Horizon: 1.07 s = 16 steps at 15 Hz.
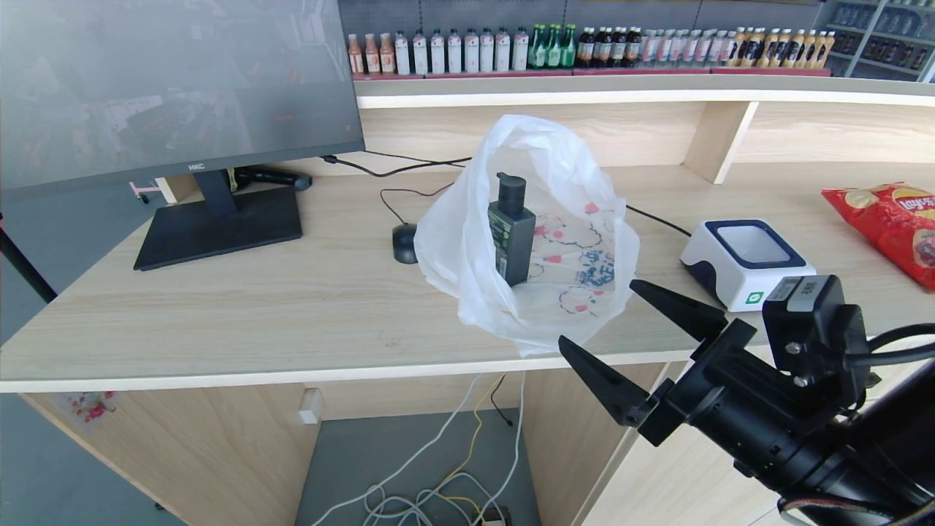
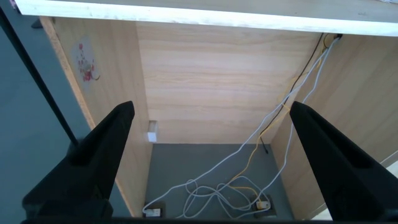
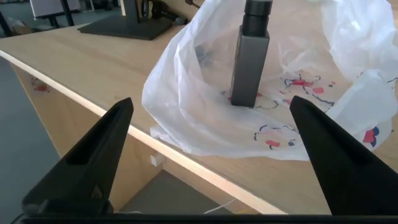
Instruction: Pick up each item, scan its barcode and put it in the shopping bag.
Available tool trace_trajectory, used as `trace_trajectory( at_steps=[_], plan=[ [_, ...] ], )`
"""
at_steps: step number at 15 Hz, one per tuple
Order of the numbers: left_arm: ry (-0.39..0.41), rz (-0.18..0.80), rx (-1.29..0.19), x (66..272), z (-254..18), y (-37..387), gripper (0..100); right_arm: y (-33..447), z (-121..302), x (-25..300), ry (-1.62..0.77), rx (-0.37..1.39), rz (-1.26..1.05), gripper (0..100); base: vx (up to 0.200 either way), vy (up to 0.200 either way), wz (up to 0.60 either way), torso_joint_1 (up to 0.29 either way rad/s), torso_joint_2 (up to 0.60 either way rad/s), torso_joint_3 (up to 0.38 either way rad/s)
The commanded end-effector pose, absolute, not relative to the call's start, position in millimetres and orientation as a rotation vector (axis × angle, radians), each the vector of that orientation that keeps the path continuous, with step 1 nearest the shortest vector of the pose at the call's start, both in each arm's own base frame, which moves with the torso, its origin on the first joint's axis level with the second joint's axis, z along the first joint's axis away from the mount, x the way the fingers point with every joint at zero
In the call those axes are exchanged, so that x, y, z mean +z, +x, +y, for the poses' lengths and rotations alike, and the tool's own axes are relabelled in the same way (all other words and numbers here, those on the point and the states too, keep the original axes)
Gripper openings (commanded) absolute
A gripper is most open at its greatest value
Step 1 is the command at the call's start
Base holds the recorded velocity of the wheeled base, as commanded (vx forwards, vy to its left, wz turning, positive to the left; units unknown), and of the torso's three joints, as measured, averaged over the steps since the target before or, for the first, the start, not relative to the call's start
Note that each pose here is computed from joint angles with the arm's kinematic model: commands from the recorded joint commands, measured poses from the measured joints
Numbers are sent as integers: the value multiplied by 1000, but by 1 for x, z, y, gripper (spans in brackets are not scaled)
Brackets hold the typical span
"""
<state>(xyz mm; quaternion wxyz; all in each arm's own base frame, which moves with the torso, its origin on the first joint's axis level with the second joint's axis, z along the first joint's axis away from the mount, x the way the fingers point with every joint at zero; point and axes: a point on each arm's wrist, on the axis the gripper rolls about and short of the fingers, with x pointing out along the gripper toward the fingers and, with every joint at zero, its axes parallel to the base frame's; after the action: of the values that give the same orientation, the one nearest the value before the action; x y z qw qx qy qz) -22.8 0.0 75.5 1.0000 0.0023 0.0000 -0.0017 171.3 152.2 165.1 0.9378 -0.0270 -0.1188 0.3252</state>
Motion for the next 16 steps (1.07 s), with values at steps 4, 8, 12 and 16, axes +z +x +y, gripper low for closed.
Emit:
trace_trajectory(
  at_steps=[4, 8, 12, 16],
  plan=[
    [3, 0, -2, 75, 0, -23, 100, 169, 151, 169, -47, 667, -260, 100, 0, 0, 0, 0, 0, 0],
    [0, 0, -2, 75, 0, -23, 100, 171, 153, 165, -54, 666, -244, 100, 0, -150, 0, -1, 2, 3],
    [-11, 0, -2, 75, 0, -23, 100, 183, 163, 165, -51, 664, -248, 100, 0, -200, 0, 10, 6, 5],
    [-14, 2, 0, 75, 0, -23, 100, 182, 166, 166, -47, 676, -254, 100, 0, -200, 0, 2, 5, 1]
  ],
)
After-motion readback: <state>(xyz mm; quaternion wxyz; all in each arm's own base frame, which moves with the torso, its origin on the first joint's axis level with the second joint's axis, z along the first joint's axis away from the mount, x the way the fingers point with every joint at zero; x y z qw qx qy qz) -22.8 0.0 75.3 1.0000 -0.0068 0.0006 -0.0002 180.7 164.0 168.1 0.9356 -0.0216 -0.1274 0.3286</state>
